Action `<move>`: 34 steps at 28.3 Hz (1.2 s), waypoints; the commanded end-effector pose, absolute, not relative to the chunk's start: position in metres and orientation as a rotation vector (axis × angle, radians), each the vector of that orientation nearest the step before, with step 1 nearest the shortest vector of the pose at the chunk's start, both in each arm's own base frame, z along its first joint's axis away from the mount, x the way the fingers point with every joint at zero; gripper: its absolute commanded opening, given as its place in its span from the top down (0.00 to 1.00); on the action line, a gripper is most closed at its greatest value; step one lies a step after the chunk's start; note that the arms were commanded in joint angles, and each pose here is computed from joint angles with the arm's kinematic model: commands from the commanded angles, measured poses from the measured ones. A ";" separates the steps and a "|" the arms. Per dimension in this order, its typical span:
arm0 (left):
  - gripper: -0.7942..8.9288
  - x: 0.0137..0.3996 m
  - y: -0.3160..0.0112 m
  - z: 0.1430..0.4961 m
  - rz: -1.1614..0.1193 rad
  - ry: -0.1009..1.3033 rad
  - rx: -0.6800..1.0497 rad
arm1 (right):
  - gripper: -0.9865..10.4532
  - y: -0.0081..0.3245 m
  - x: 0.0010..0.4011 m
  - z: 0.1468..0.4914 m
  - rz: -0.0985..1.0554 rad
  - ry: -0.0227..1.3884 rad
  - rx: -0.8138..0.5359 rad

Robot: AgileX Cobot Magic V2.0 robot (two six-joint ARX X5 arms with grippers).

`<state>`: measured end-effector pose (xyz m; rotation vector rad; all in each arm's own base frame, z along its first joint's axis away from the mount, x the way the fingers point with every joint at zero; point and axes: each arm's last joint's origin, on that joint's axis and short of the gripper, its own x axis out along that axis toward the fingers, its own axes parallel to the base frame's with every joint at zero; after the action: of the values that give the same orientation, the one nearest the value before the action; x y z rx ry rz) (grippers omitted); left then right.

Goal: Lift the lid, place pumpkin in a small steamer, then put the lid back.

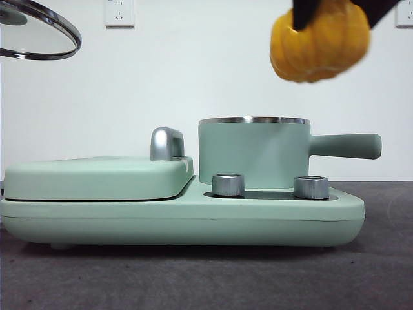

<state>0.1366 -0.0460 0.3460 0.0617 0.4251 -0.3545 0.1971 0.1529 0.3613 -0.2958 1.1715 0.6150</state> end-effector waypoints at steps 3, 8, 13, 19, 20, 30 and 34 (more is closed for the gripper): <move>0.90 0.137 -0.046 0.354 -0.353 0.383 0.049 | 0.59 0.163 0.238 0.375 0.583 1.119 -0.287; 0.90 0.138 -0.047 0.353 -0.353 0.386 0.050 | 0.59 0.176 0.282 0.374 0.567 1.080 -0.282; 0.90 0.139 -0.047 0.353 -0.353 0.389 0.050 | 0.59 0.192 0.320 0.355 0.566 1.045 -0.283; 0.90 0.140 -0.047 0.352 -0.355 0.389 0.060 | 0.59 0.208 0.349 0.319 0.563 1.071 -0.291; 0.90 0.140 -0.047 0.352 -0.355 0.388 0.064 | 0.59 0.210 0.353 0.314 0.563 1.076 -0.293; 0.90 0.140 -0.047 0.352 -0.357 0.387 0.073 | 0.59 0.223 0.374 0.269 0.541 1.152 -0.321; 0.90 0.140 -0.047 0.352 -0.358 0.386 0.077 | 0.59 0.224 0.376 0.257 0.535 1.196 -0.332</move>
<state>0.1391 -0.0469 0.3448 0.0708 0.4329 -0.3561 0.3730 0.2184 0.2577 -0.3202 1.2102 0.5210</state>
